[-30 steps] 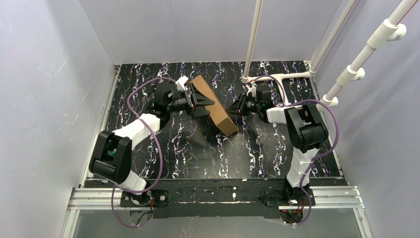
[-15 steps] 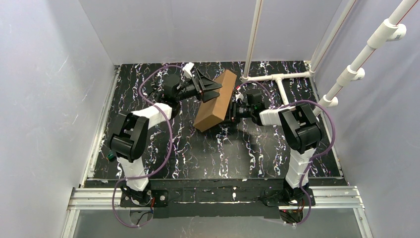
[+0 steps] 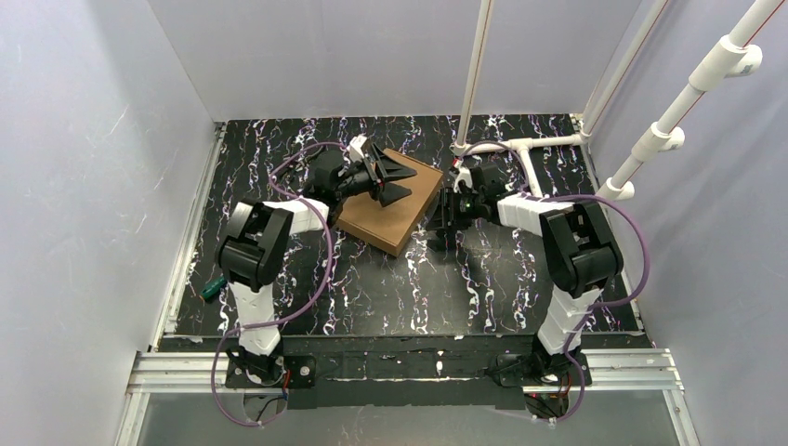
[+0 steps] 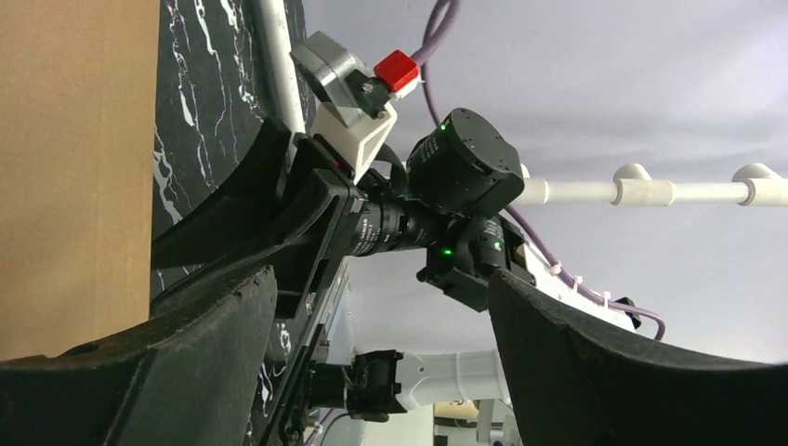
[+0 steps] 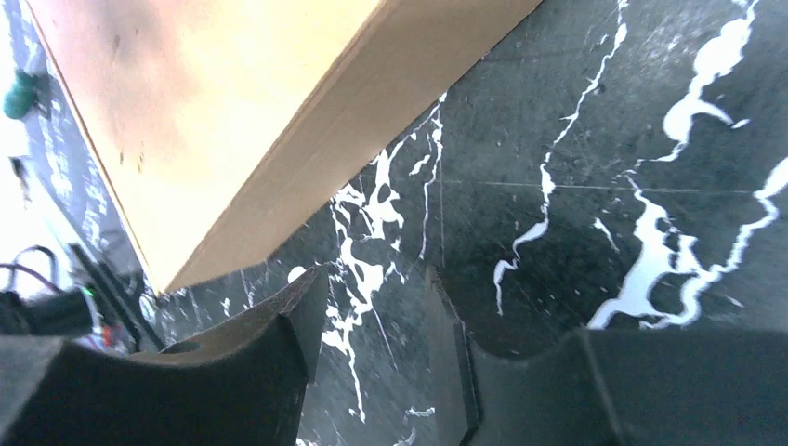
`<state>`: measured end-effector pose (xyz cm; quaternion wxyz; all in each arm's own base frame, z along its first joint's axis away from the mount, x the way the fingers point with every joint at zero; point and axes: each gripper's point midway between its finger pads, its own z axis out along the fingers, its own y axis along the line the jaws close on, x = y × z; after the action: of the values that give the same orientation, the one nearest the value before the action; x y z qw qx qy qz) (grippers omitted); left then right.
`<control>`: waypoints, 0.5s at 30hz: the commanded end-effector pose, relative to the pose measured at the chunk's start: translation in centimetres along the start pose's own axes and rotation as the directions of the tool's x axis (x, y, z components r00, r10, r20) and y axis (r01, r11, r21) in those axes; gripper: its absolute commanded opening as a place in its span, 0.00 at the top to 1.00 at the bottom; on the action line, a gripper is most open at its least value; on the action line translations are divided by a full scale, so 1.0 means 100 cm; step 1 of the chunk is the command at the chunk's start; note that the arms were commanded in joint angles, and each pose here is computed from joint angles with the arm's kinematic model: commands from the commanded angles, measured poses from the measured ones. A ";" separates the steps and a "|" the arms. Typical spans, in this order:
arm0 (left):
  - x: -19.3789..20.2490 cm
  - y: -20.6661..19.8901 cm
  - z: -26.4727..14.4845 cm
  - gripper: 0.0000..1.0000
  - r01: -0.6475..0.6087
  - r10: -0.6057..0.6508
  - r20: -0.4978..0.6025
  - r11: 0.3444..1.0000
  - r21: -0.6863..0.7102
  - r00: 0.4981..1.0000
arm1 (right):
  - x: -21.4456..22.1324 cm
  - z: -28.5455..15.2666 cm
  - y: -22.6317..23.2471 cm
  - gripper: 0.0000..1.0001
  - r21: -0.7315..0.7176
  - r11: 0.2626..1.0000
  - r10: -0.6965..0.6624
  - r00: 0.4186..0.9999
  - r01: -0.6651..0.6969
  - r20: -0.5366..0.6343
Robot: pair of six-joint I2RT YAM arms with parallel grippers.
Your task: Fold the paper box
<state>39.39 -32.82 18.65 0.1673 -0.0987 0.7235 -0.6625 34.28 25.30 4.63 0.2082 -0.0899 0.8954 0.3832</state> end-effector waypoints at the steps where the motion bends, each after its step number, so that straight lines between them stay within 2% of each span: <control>1: -0.001 -0.046 -0.030 0.18 -0.129 0.128 0.018 0.991 0.042 0.992 | -0.003 -0.024 -0.001 0.50 0.060 0.972 -0.221 0.972 0.226 -0.075; 4: 0.001 -0.042 -0.058 0.18 -0.185 0.186 0.025 0.981 -0.058 0.982 | 0.022 -0.036 0.004 0.53 -0.002 0.934 -0.352 0.917 0.358 -0.187; 6: 0.002 -0.028 -0.087 0.18 -0.251 0.262 0.024 0.944 -0.216 0.965 | 0.031 -0.044 0.011 0.53 -0.037 0.881 -0.468 0.856 0.472 -0.219; 7: -0.005 -0.015 -0.106 0.16 -0.295 0.332 0.041 0.882 -0.368 0.942 | 0.034 -0.049 0.016 0.53 -0.050 0.848 -0.524 0.820 0.528 -0.231; 8: -0.004 -0.005 -0.129 0.14 -0.346 0.398 -0.001 0.794 -0.499 0.917 | 0.035 -0.055 0.022 0.52 -0.066 0.811 -0.578 0.781 0.581 -0.235; 9: -0.004 -0.006 -0.149 0.12 -0.417 0.475 -0.057 0.702 -0.577 0.878 | 0.036 -0.061 0.026 0.52 -0.079 0.764 -0.638 0.732 0.640 -0.238; 10: -0.001 -0.007 -0.165 0.09 -0.431 0.495 -0.075 0.660 -0.615 0.866 | 0.035 -0.067 0.032 0.50 -0.080 0.734 -0.671 0.703 0.674 -0.236; 12: 0.005 -0.020 -0.192 0.02 -0.430 0.515 -0.048 0.655 -0.621 0.856 | 0.028 -0.078 0.039 0.43 -0.076 0.665 -0.738 0.638 0.743 -0.217; 15: 0.015 -0.041 -0.218 0.02 -0.397 0.492 0.034 0.740 -0.543 0.870 | 0.015 -0.095 0.053 0.33 -0.071 0.586 -0.804 0.568 0.807 -0.177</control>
<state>34.25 -17.86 26.21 0.3842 -0.0286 0.8261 -0.4114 27.31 23.05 8.64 0.2120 -0.4368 0.8317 0.2694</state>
